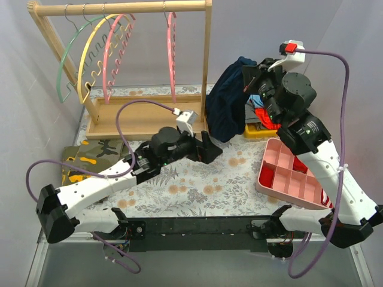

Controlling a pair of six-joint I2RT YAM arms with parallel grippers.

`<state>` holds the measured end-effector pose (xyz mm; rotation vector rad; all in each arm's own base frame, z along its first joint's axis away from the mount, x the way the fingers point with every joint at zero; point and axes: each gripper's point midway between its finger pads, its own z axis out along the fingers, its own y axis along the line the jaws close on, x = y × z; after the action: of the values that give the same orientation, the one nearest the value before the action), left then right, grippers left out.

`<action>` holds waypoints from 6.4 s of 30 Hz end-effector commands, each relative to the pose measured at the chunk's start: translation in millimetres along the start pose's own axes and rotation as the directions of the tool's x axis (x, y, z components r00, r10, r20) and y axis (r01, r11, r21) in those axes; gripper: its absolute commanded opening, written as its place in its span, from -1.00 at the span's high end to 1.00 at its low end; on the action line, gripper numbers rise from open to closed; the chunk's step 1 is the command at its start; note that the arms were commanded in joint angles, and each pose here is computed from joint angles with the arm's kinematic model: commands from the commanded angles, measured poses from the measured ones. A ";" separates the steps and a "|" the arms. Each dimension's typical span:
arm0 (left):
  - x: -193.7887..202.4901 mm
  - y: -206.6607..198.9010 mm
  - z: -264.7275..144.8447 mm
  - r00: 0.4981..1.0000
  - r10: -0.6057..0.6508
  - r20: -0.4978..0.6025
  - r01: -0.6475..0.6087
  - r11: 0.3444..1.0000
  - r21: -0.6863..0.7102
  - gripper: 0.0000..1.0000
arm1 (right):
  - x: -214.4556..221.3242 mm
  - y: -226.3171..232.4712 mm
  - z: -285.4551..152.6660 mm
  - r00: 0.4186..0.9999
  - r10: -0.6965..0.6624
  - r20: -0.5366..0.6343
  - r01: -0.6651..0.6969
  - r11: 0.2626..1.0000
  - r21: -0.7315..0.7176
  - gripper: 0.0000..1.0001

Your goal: Place the shorts on the hanger

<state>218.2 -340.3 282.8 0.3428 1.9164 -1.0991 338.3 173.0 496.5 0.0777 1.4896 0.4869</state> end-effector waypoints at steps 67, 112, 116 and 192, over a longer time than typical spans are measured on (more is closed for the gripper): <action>-16.6 44.6 42.6 0.919 -0.117 0.376 0.241 0.922 -0.302 0.11 | -11.1 10.4 -51.5 0.995 -0.055 0.083 0.041 0.986 0.162 0.97; -14.4 61.3 67.0 0.865 -0.068 0.496 0.364 0.765 -0.530 0.51 | -5.8 6.3 -57.4 0.998 -0.043 0.052 0.033 0.981 0.191 0.97; -34.1 57.3 46.8 0.874 -0.006 0.486 0.306 0.783 -0.541 1.00 | -8.5 0.6 -62.6 0.997 -0.052 0.052 0.041 0.978 0.204 0.97; 28.5 196.1 -91.8 0.972 -0.224 -0.066 0.127 0.745 -0.655 1.00 | 386.4 -56.1 -108.4 0.613 -0.470 -0.635 0.397 0.878 -0.266 -0.05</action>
<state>262.5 -162.7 147.6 -0.1733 2.4154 -0.4498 250.1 229.2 96.5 -0.6263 2.1969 0.1026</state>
